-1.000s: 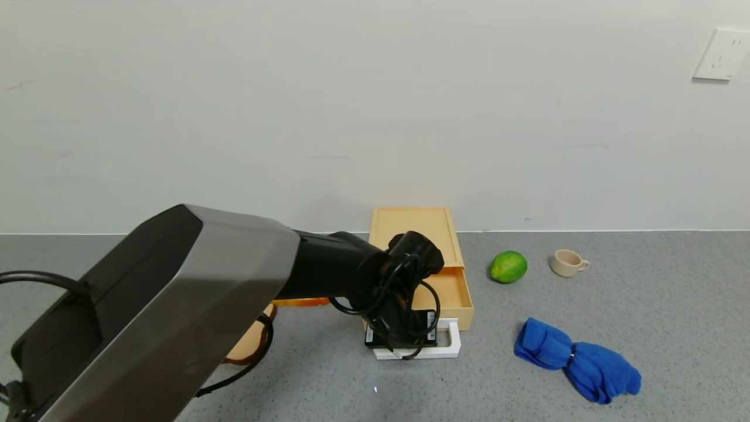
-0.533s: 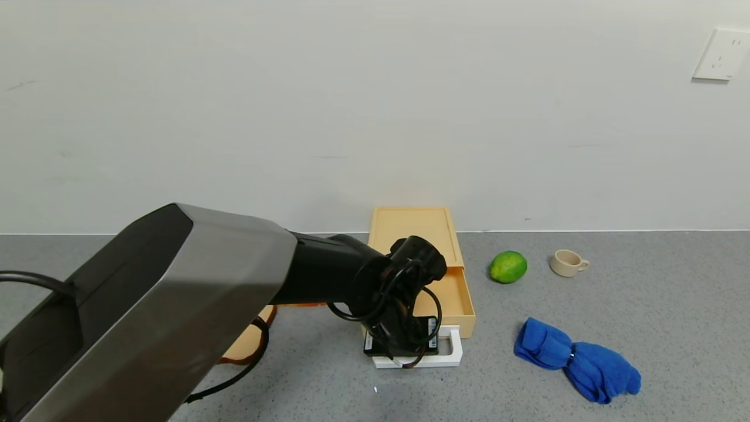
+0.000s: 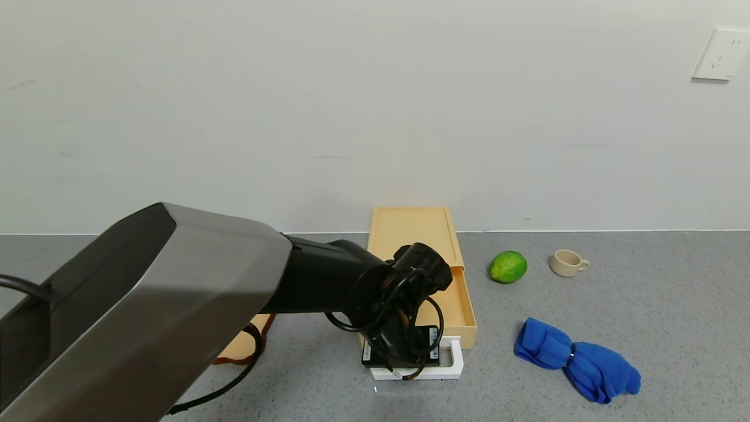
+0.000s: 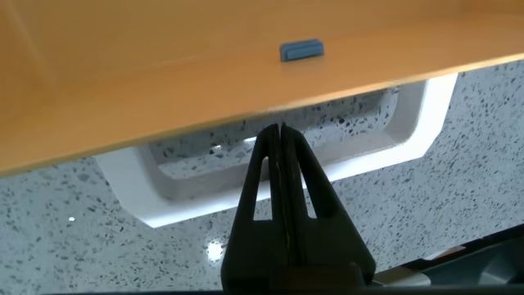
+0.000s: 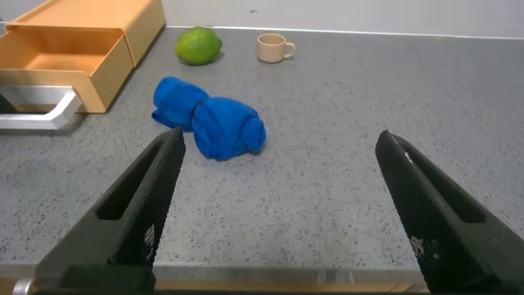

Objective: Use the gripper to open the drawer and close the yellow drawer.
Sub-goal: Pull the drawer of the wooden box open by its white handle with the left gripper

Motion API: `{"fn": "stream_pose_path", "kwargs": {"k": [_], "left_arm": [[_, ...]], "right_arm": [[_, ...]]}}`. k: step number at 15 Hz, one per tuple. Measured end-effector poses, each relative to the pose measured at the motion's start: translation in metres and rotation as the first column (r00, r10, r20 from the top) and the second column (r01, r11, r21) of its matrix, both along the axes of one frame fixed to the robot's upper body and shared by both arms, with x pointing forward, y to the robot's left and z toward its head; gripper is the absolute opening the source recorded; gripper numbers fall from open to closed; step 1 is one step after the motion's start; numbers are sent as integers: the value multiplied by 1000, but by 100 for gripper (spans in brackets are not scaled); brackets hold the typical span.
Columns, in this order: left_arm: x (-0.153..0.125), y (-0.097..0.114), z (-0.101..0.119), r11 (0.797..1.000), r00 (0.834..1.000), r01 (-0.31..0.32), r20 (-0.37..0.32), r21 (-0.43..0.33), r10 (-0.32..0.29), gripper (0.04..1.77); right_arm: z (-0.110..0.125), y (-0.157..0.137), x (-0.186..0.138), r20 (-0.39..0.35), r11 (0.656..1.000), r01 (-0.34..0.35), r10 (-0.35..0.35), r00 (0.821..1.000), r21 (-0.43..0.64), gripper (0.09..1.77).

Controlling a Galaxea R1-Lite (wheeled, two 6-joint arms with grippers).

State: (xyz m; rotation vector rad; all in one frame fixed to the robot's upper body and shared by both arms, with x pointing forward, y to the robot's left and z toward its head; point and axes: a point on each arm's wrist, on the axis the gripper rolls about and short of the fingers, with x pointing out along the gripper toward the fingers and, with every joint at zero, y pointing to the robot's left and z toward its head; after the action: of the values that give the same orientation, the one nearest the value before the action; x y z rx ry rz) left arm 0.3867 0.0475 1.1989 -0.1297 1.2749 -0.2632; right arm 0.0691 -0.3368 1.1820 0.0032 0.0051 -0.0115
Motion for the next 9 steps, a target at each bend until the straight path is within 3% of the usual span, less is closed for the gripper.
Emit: {"fn": "stream_pose_path", "kwargs": {"k": [9], "left_arm": [[-9,0,2,999,998,-54,-13,-4,54,11]], "right_arm": [[0,0,0,0,1000,0,0,1000,0,171]]}}
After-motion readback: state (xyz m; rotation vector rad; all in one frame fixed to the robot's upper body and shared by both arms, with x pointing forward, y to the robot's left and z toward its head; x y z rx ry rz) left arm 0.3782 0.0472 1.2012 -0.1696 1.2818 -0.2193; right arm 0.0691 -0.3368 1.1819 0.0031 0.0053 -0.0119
